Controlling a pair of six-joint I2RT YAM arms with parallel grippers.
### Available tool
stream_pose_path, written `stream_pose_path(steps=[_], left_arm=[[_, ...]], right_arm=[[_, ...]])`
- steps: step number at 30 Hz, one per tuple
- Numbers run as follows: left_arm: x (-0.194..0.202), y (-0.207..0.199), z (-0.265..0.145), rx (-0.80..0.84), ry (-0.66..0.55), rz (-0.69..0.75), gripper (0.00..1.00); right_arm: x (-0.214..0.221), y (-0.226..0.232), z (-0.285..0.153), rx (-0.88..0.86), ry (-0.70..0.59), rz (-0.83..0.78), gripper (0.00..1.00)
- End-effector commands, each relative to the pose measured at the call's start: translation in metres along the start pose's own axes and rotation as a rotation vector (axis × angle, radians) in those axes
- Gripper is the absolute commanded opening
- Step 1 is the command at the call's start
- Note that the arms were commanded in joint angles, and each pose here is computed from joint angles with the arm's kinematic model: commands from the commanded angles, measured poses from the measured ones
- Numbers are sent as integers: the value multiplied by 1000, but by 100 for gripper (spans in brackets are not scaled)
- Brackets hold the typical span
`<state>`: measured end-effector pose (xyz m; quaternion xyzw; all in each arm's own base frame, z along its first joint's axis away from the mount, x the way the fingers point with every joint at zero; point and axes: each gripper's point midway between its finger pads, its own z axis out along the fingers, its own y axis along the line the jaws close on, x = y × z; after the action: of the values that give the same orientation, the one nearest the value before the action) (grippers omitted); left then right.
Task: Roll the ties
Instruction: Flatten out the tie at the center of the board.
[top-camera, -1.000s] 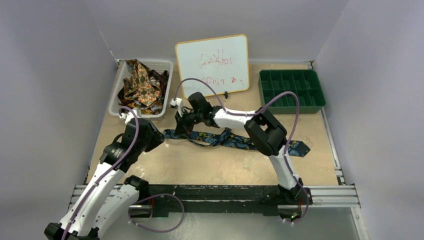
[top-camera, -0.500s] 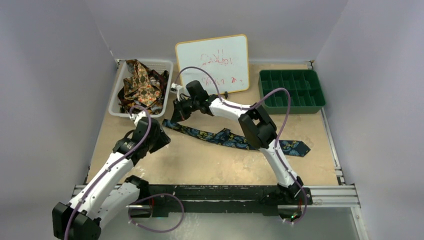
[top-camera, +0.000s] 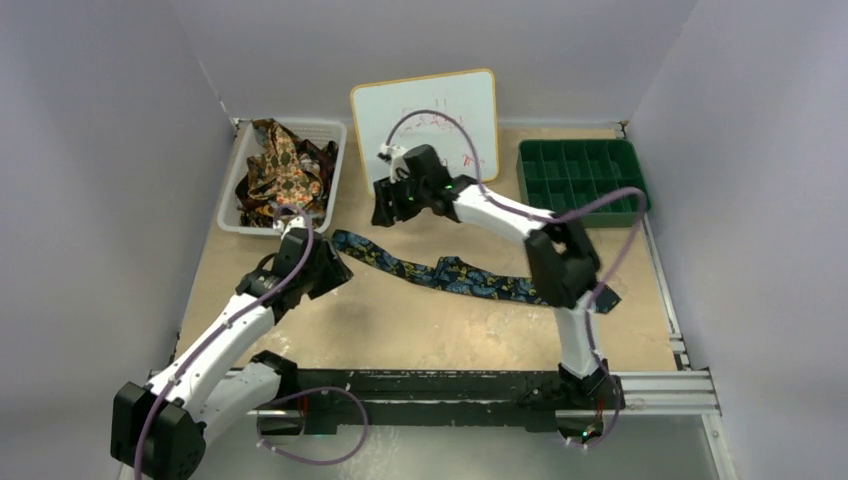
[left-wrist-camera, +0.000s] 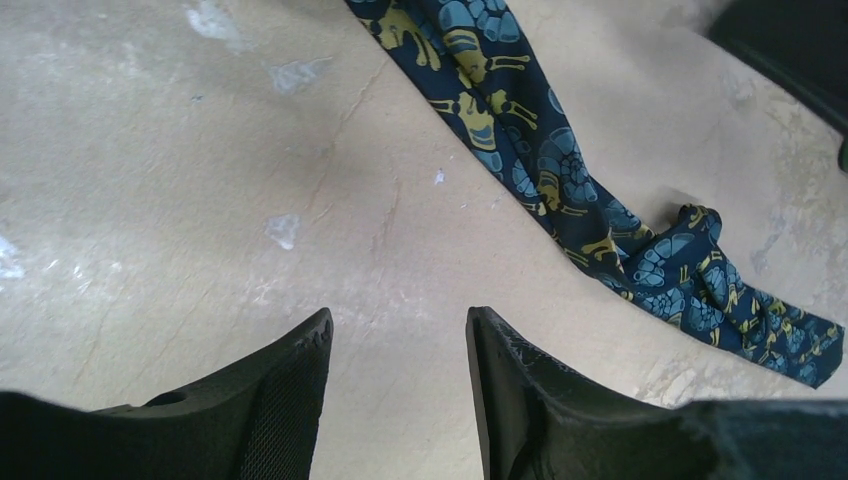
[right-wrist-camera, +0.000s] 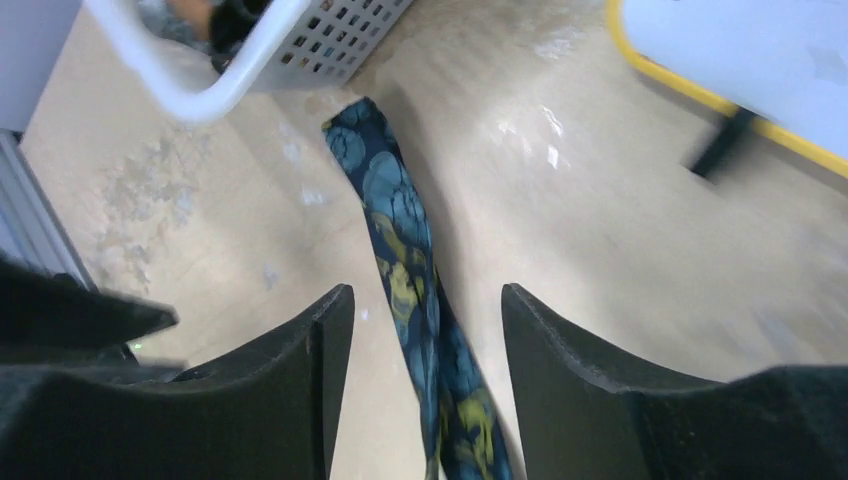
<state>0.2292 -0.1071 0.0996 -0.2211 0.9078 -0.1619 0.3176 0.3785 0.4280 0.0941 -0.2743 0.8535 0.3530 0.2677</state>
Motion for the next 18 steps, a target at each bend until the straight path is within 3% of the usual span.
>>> stream_pose_path(steps=[1,3,5,9,15,18], left_arm=[[-5,-18,8,88,-6,49,50],[-8,-27,10,121,-11,59,51],[-11,-34,13,148,-13,73,51],[-15,-58,19,252,-2,147,51],[-7,-113,10,576,48,434,50],[2,-135,3,704,40,574,49]], right_arm=[[-32,-4,-95,238,-260,-33,60],[-18,-23,-129,370,-330,21,61],[32,-48,-147,471,-290,86,61],[89,-58,-166,490,-253,176,59],[138,-89,-172,557,-172,316,51],[145,-91,-181,587,-176,347,54]])
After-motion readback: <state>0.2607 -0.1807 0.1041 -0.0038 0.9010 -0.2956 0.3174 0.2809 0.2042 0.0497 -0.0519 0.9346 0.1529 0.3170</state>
